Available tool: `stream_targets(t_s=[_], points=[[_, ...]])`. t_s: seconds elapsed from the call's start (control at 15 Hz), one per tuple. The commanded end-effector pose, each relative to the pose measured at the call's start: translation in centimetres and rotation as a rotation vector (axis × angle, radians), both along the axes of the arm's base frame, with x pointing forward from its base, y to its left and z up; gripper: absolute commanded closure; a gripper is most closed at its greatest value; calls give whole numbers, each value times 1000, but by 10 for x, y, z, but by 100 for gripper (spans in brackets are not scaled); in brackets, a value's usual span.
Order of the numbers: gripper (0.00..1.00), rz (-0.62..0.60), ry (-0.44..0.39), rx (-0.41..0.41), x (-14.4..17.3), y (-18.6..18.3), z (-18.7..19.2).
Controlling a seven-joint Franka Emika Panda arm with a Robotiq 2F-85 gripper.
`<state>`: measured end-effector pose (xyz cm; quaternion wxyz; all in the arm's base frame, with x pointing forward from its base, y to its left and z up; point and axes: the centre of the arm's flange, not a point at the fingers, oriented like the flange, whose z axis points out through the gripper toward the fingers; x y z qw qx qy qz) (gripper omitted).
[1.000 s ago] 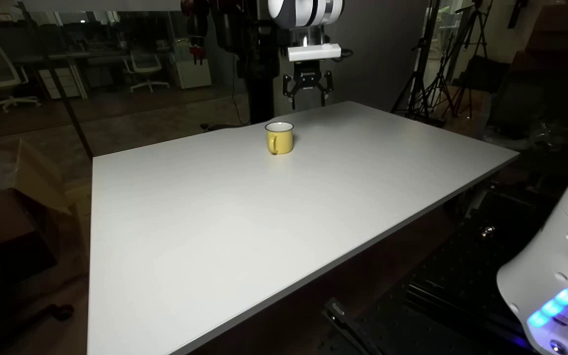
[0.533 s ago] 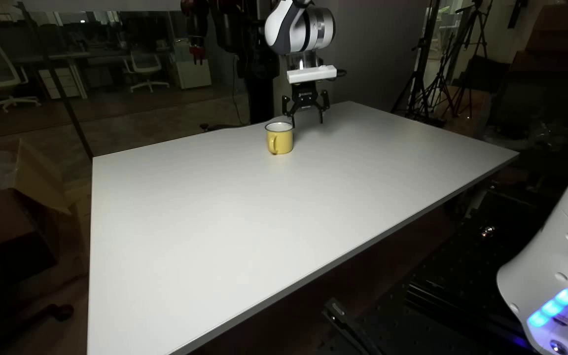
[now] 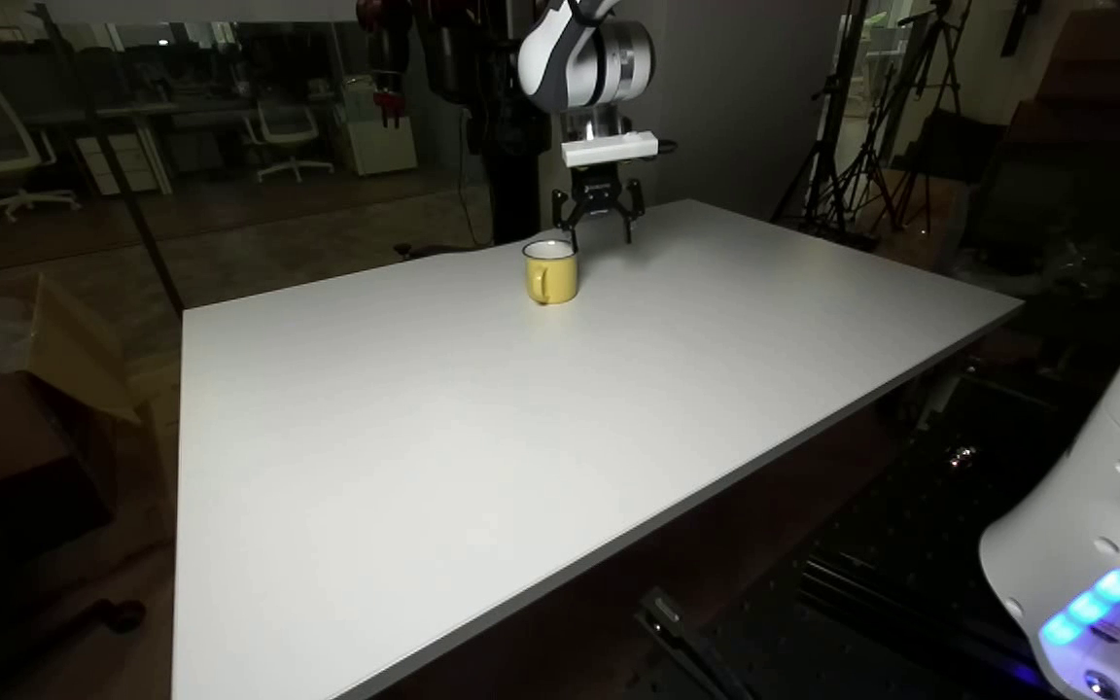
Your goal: Move the cup to the left
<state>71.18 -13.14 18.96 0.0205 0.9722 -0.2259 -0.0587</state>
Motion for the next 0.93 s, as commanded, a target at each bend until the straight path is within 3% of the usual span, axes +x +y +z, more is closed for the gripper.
stream_targets(t_s=[0.0,0.27,0.67,0.73,0.8,0.87], points=[[0,-7,-66,-12,20,3,7],[0,2,-110,-28,42,7,10],[0,10,-103,-19,61,13,-11],[25,9,-103,-20,62,13,-14],[25,8,-103,-23,63,13,-18],[33,9,-102,-24,64,14,-20]])
